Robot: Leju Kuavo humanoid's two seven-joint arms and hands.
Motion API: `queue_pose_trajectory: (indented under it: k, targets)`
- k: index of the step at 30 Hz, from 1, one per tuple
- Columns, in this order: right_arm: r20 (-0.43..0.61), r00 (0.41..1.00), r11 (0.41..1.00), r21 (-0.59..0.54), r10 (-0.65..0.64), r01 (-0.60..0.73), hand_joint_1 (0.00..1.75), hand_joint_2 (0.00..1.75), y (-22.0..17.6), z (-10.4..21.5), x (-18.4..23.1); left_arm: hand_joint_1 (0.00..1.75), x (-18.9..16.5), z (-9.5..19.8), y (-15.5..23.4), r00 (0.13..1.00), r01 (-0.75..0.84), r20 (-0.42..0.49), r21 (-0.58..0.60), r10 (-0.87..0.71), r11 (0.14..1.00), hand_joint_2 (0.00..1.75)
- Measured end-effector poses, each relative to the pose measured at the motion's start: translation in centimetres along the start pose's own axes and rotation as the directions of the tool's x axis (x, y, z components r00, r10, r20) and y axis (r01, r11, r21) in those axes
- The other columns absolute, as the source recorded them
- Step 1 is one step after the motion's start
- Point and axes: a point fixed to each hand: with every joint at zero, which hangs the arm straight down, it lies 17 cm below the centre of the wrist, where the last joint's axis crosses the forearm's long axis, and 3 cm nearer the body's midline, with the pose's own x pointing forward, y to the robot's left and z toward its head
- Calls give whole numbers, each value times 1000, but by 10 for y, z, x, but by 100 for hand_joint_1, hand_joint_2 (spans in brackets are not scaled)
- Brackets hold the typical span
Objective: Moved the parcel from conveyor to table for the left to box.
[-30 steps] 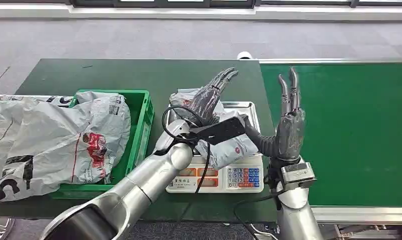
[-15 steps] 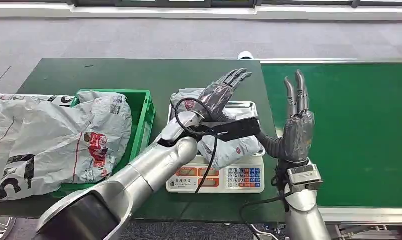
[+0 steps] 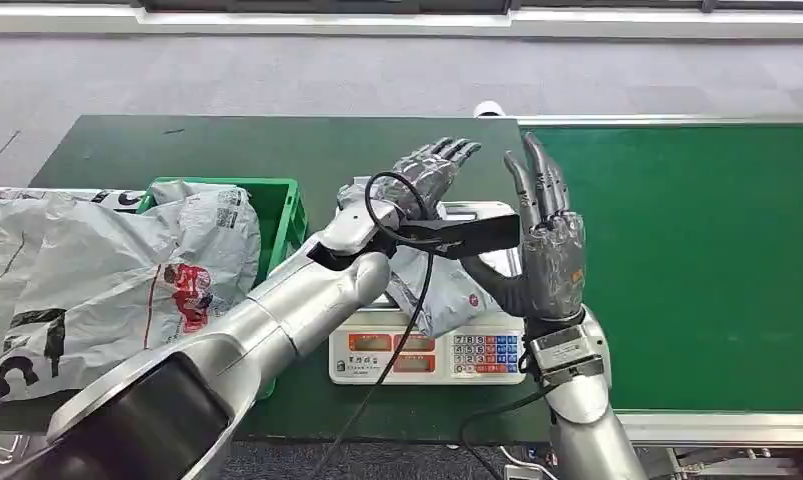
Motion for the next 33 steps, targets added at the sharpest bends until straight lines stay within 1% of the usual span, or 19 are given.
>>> queue_pose_trajectory:
  k: [3,9,13,14,15,16,17,18,19,23,25,26,29,31,33]
  targets:
    - [4,1000,1000,7,1,-1,0,175,1,-6,1,0,-17,-1,6,999,6,-48,-8,-6,1000,175]
    - [-14,1000,999,39,-17,18,0,175,7,-11,0,0,-36,1,2,993,12,-118,-40,-17,999,175]
    - [-19,999,998,54,-26,27,0,175,11,-11,-2,0,-42,3,0,990,12,-137,-42,-17,999,175]
    - [-1,999,996,70,-49,48,0,175,16,-12,4,0,-52,4,0,984,14,-174,-44,-21,999,175]
    - [87,992,994,66,-92,87,0,175,22,-24,31,0,-80,10,-5,969,35,-241,-65,-49,997,175]
    - [158,980,992,60,-119,111,0,175,24,-40,57,0,-95,15,-14,960,31,-274,-85,-53,996,175]
    - [202,970,991,63,-132,122,0,175,26,-51,72,0,-114,25,-37,949,18,-311,-126,-57,992,175]
    - [228,963,990,60,-141,131,0,175,26,-57,83,0,-128,35,-59,940,6,-336,-162,-60,987,175]
    - [238,961,989,57,-144,134,0,175,25,-58,87,0,-132,40,-70,936,0,-345,-180,-64,984,175]
    - [263,954,989,58,-146,136,0,175,30,-68,103,0,-143,45,-75,933,8,-353,-190,-75,982,175]
    - [262,954,989,39,-146,140,0,175,27,-72,104,0,-145,46,-77,934,6,-351,-184,-72,983,175]
    - [268,949,986,24,-165,165,0,175,23,-72,106,0,-145,46,-76,934,10,-348,-184,-75,983,175]
    - [319,922,963,-84,-218,257,0,175,-6,-76,116,0,-146,46,-76,934,18,-347,-188,-84,982,175]
    - [307,924,945,-155,-230,287,0,175,-26,-76,109,0,-147,47,-77,933,18,-350,-193,-86,981,175]
    - [277,932,935,-199,-234,293,0,175,-39,-73,98,0,-150,48,-78,930,21,-356,-196,-91,980,175]
